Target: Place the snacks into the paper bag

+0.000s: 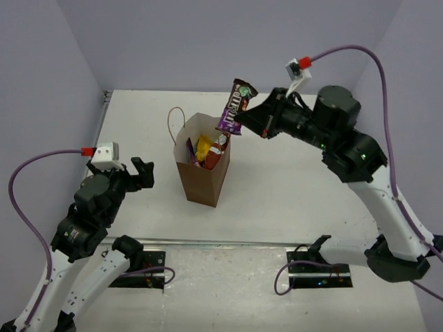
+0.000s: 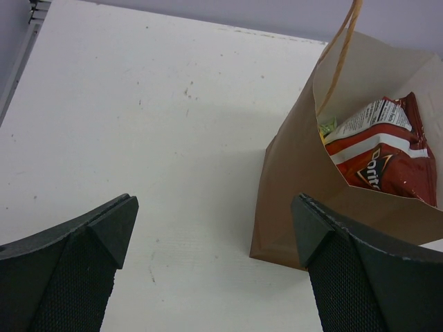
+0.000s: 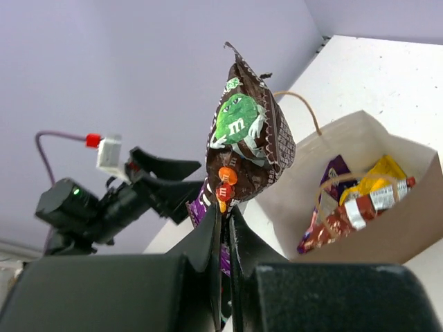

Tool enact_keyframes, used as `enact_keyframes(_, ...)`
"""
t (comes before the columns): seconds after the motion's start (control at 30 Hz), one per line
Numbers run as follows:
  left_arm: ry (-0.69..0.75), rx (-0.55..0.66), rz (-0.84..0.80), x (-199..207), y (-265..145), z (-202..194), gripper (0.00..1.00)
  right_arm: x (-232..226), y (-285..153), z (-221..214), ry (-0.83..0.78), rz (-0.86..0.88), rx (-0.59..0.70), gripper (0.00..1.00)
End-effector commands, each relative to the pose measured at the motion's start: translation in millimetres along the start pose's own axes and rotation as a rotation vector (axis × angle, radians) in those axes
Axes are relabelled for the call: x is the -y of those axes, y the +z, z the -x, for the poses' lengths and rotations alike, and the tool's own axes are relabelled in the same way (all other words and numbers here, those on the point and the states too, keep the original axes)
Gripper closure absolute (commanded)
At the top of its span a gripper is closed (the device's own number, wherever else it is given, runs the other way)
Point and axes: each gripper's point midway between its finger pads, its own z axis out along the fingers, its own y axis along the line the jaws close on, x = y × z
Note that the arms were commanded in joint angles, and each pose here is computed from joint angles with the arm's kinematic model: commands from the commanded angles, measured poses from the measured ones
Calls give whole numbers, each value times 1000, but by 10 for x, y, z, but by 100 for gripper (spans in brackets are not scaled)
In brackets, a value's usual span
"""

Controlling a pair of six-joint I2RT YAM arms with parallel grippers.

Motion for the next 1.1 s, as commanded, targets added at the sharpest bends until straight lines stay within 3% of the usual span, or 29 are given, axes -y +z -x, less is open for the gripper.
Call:
enact_keyframes(0.0,5,38,4,-6,14,74,0,239,396,-158,-10,-67,-141,100)
enact_keyframes(0.17,5,38,7,-10,17,73,0,383,890,-157,13,-69,-203,96)
enact_keyframes(0.23,5,39,5,-8,14,75,0,310,948,-78,5,-46,-203,77)
enact_keyframes(0.27,5,39,7,-9,15,79,0,318,999,-64,2,-49,-209,37)
enact_keyframes(0.3,5,38,8,-14,18,74,0,317,997,-46,2,-54,-206,21)
enact_keyframes(0.37,4,39,8,-14,14,77,0,307,907,13,-12,-72,-182,4)
enact_keyframes(0.47,4,41,6,-11,11,78,0,373,773,-21,-33,-97,-152,1)
enact_keyframes(0.63,4,41,1,-1,12,83,0,445,195,-89,-54,-154,-61,1)
enact_keyframes(0.93,0,46,-10,12,3,83,0,1364,-514,-899,0,-359,124,1)
enact_keyframes(1.07,2,45,-13,16,7,72,0,1707,-669,-1297,-16,-440,81,1)
